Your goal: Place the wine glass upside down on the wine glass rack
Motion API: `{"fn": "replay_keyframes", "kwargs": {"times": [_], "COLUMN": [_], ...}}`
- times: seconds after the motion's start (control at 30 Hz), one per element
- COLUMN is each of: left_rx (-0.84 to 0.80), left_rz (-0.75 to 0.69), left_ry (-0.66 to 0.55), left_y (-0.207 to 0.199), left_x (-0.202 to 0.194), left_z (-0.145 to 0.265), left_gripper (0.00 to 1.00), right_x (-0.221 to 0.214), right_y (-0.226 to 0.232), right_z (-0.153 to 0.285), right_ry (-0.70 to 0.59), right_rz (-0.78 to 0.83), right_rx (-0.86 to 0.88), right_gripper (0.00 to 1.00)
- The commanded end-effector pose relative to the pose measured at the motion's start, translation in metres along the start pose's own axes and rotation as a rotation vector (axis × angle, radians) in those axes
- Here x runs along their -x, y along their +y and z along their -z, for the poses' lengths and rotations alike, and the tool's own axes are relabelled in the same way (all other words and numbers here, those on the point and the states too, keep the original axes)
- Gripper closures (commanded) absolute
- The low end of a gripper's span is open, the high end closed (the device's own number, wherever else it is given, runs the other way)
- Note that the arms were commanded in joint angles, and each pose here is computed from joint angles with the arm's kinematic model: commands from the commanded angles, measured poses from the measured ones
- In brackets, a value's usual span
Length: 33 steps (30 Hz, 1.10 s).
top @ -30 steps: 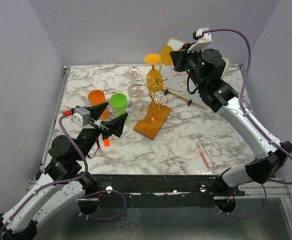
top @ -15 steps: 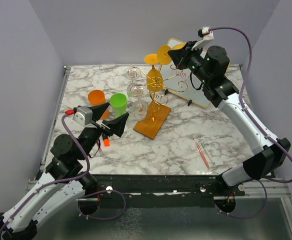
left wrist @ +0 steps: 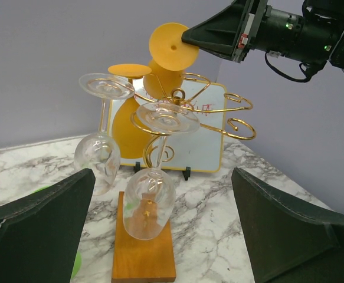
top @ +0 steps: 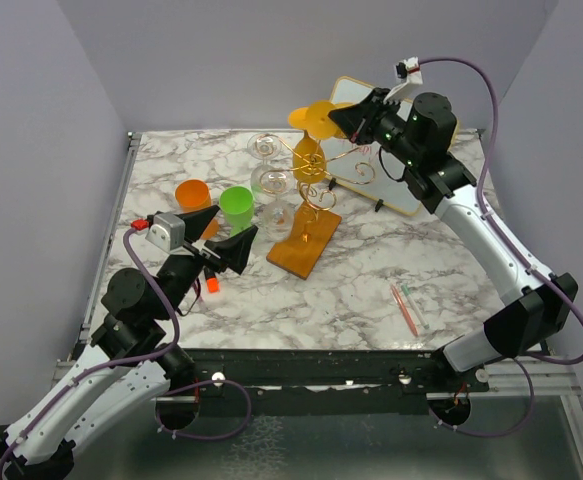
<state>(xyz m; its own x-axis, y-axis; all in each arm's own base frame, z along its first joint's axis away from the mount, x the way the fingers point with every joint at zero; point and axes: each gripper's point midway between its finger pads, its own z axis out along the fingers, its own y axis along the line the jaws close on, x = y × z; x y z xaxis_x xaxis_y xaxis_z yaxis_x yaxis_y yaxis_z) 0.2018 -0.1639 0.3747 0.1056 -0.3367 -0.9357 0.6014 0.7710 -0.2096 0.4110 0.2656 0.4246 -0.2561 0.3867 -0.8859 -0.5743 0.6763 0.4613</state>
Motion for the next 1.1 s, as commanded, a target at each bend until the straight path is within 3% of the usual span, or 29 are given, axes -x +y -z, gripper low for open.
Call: {"fn": "replay_keyframes", "kwargs": {"times": [0.0, 0.37, 1.07], "left_rx": [0.018, 0.016, 0.036], "left_rz": [0.004, 0.007, 0.011], "left_ry": [-0.008, -0.006, 0.003], "left_y": [0.003, 0.002, 0.006], "left_x": [0.001, 0.001, -0.002], "left_z": [0.002, 0.000, 0.000], "left_gripper": [0.01, 0.01, 0.01], "right_x": [-0.022, -0.033, 0.002], "right_y": [-0.003, -0.012, -0.046], "right_z": [0.008, 0.019, 0.054], "right_ry": [0.085, 0.107, -0.081], "right_rz": [-0.098, -0.154, -0.191], "right_rx": [-0.018, -0.079, -0.346], "right_gripper": [0.99, 0.99, 1.00]}}
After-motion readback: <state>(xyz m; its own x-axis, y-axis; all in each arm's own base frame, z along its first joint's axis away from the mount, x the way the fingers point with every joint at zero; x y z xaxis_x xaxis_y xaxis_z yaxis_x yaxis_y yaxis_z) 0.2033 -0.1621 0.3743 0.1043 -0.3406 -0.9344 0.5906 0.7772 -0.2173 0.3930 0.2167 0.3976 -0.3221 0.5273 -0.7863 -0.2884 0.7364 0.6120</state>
